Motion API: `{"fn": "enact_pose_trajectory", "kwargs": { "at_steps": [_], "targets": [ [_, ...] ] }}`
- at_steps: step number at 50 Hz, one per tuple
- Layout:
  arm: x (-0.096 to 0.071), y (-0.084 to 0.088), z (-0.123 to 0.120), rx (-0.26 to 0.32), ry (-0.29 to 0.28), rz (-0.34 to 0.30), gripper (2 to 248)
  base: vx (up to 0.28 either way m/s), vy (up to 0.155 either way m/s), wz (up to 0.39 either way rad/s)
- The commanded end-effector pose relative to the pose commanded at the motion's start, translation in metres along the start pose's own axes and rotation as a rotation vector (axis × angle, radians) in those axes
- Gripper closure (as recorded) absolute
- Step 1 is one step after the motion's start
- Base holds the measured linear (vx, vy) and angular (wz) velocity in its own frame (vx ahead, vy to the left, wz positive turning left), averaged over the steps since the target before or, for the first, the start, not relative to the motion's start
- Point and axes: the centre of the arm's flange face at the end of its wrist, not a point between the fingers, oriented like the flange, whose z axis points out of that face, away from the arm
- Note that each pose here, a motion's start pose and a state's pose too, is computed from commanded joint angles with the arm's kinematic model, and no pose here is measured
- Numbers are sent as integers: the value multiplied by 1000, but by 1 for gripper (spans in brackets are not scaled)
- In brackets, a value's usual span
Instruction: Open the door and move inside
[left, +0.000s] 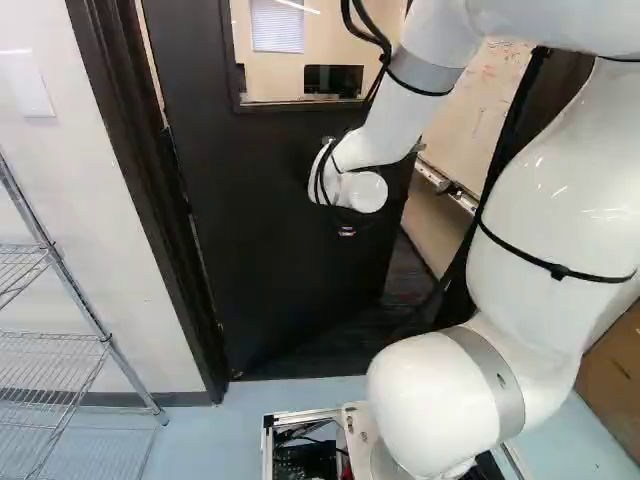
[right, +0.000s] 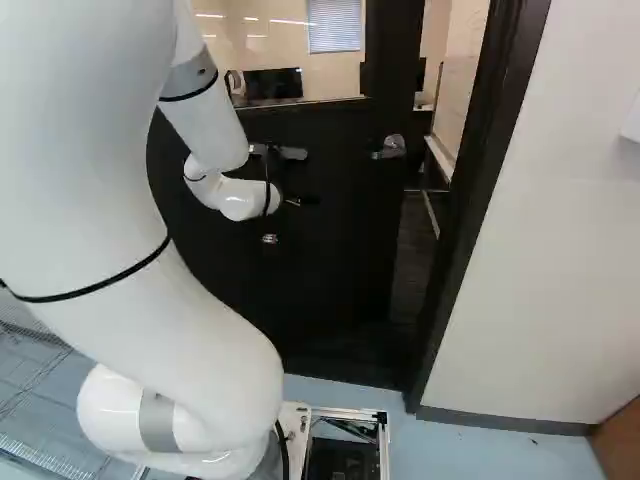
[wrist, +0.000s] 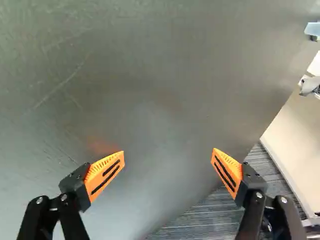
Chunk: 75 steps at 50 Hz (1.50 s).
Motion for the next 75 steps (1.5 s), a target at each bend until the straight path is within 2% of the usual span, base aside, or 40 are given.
{"fn": "enact_pose_trajectory", "kwargs": {
  "at_steps": [42,75],
  "targets": [
    [6,-23,28,-89,-6,163,3,0,0,0],
    [10,-52,49,-62,-8,167,3,0,0,0]
  ]
}}
